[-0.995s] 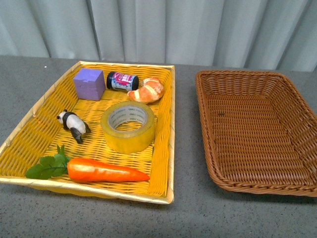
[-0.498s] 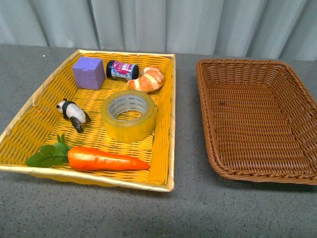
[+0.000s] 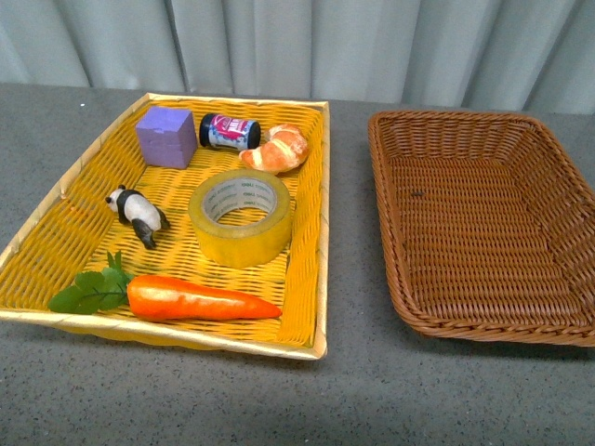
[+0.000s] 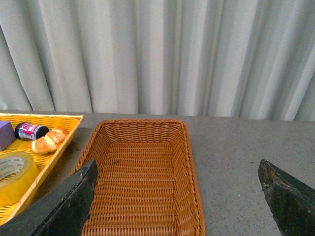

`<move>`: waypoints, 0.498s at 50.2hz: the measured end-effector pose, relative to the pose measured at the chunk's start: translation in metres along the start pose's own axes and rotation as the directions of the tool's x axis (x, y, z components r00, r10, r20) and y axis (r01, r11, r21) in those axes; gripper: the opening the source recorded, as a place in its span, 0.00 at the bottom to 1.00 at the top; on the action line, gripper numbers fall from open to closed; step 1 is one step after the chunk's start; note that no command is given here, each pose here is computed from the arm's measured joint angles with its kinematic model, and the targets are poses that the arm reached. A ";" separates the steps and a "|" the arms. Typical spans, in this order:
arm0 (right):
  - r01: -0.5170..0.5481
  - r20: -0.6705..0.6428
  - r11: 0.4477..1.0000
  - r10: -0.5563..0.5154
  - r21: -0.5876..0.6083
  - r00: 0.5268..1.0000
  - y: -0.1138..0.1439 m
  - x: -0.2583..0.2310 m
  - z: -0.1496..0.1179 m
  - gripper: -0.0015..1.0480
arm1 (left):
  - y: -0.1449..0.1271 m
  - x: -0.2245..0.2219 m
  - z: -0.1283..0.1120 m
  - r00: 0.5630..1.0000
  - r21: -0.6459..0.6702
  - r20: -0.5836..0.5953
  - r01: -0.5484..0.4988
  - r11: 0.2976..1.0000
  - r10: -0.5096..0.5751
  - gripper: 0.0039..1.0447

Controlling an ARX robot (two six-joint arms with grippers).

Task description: Move tape to another basket

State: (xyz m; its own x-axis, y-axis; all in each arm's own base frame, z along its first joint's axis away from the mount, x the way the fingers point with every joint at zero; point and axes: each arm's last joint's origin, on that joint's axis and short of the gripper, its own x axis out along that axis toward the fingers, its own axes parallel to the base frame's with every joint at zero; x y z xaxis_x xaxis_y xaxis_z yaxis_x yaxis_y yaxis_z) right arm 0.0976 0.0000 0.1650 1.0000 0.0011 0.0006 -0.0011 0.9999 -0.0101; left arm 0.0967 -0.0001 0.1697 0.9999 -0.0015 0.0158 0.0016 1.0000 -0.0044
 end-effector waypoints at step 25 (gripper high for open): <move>0.000 0.000 1.000 0.000 0.000 1.000 0.000 0.000 0.000 0.91 | 0.000 0.000 0.000 1.000 0.000 0.000 0.000 1.000 0.000 0.94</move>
State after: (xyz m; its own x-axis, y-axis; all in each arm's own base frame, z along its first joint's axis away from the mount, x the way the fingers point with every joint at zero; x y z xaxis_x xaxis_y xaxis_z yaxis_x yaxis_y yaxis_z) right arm 0.0976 0.0000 0.1650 1.0000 0.0011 0.0006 -0.0011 0.9999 -0.0101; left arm 0.0967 -0.0001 0.1697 0.9999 -0.0011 0.0158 0.0012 1.0000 -0.0044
